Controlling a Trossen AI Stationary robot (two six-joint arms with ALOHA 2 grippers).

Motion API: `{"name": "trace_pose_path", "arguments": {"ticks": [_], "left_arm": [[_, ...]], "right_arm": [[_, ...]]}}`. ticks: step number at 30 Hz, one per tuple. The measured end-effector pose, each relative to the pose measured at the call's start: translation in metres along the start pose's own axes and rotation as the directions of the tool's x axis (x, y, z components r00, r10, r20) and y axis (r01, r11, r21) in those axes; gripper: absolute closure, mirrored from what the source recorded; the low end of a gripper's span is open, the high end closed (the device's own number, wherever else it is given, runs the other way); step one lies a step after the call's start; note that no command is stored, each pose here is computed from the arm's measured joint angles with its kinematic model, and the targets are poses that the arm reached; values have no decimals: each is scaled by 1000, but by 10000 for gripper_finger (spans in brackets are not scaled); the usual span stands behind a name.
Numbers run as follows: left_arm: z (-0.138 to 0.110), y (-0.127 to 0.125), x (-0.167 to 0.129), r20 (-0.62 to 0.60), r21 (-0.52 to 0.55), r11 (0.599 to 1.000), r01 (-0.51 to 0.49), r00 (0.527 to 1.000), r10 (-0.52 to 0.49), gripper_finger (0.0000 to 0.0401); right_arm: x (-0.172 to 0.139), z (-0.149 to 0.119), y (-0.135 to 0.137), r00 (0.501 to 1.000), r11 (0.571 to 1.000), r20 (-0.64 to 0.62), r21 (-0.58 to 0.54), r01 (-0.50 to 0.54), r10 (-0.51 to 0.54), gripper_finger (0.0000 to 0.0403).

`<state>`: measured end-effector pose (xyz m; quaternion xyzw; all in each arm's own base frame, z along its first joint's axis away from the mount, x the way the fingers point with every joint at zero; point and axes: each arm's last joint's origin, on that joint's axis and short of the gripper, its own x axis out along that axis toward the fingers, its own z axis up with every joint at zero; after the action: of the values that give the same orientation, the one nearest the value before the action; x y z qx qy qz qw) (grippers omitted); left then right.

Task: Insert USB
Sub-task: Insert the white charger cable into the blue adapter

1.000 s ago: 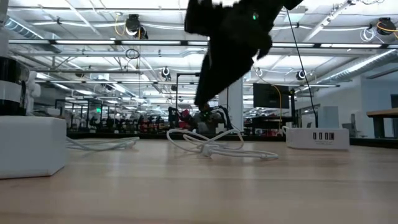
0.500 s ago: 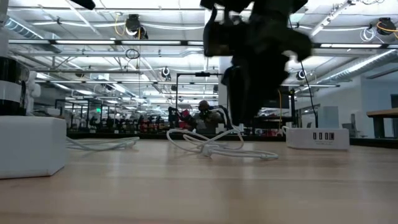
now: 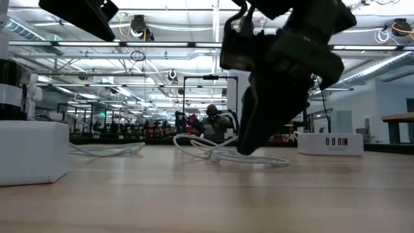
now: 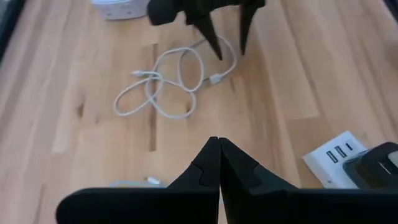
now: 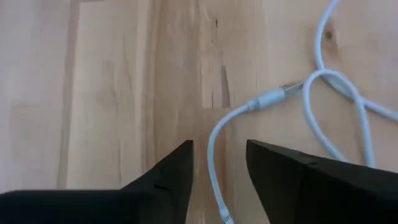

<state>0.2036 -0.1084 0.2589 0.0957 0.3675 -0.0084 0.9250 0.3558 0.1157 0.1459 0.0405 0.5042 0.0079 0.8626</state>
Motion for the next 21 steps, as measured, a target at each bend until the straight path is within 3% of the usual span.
{"name": "trace_pose_path", "arguments": {"ticks": [4, 8, 11, 15, 21], "left_arm": [[5, 8, 5, 18, 23, 998, 60, 998, -60, 398], [14, 18, 10, 69, 67, 976, 206, 975, -211, 399], [16, 31, 15, 72, 89, 966, 242, 966, -248, 399], [16, 51, 24, 60, 79, 960, 268, 960, -273, 399], [19, 53, 54, 60, 135, 886, 443, 889, -453, 399]], "right_arm": [[7, -11, -3, 1000, 999, 6, 35, -5, 5, 293], [10, -17, -9, 1000, 998, -13, 58, -23, 24, 354], [9, -16, -10, 998, 996, -29, 72, -49, 51, 394], [-6, -13, -4, 993, 994, -82, 75, -83, 90, 395], [-55, 9, -2, 994, 992, -23, 74, -103, 105, 401]]}}
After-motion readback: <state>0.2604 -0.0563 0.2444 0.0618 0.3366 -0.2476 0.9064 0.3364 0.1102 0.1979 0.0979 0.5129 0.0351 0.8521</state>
